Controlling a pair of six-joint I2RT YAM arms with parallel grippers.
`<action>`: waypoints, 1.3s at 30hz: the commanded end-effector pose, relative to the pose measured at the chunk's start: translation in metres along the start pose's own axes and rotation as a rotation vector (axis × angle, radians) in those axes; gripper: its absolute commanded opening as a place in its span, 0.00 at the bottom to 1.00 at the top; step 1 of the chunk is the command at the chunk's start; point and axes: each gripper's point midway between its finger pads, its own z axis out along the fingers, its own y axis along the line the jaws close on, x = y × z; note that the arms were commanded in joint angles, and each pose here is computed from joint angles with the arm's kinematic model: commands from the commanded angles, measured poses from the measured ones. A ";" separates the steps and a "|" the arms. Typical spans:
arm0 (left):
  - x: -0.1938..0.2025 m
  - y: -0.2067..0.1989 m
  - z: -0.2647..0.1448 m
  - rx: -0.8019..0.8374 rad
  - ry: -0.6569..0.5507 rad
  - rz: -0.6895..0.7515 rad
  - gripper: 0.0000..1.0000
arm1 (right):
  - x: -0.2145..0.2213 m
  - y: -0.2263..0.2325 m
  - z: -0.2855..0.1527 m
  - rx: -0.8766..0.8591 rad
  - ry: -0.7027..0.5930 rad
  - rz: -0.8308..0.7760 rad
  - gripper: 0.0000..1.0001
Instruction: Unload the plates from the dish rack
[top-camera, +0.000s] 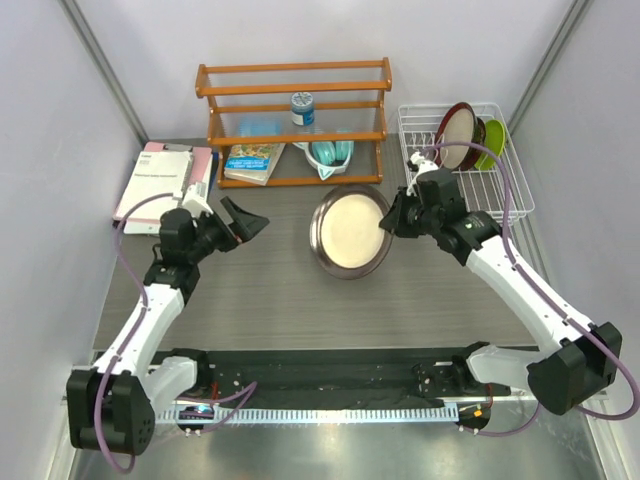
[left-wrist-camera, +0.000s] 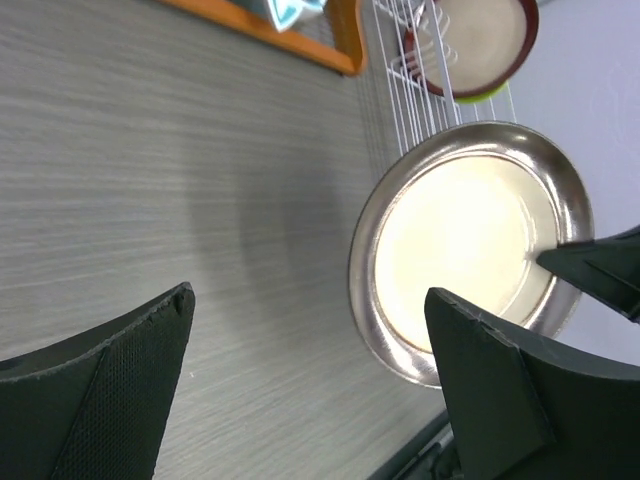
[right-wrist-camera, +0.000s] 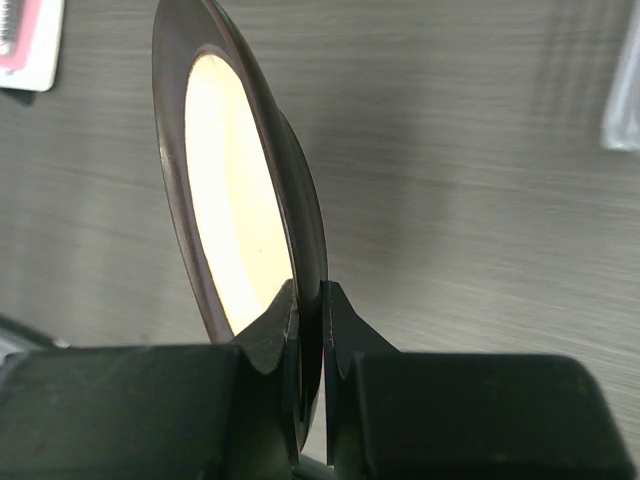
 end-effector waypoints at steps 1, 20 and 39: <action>0.013 -0.022 0.007 0.155 0.041 -0.035 0.96 | -0.078 0.085 -0.047 -0.406 -0.298 0.099 0.01; 0.040 -0.047 0.026 0.268 0.047 -0.052 0.84 | -0.059 0.110 -0.017 -0.611 -0.231 0.209 0.01; 0.040 -0.042 0.034 0.182 0.010 -0.001 0.00 | -0.010 0.100 0.013 -0.605 -0.085 0.260 0.33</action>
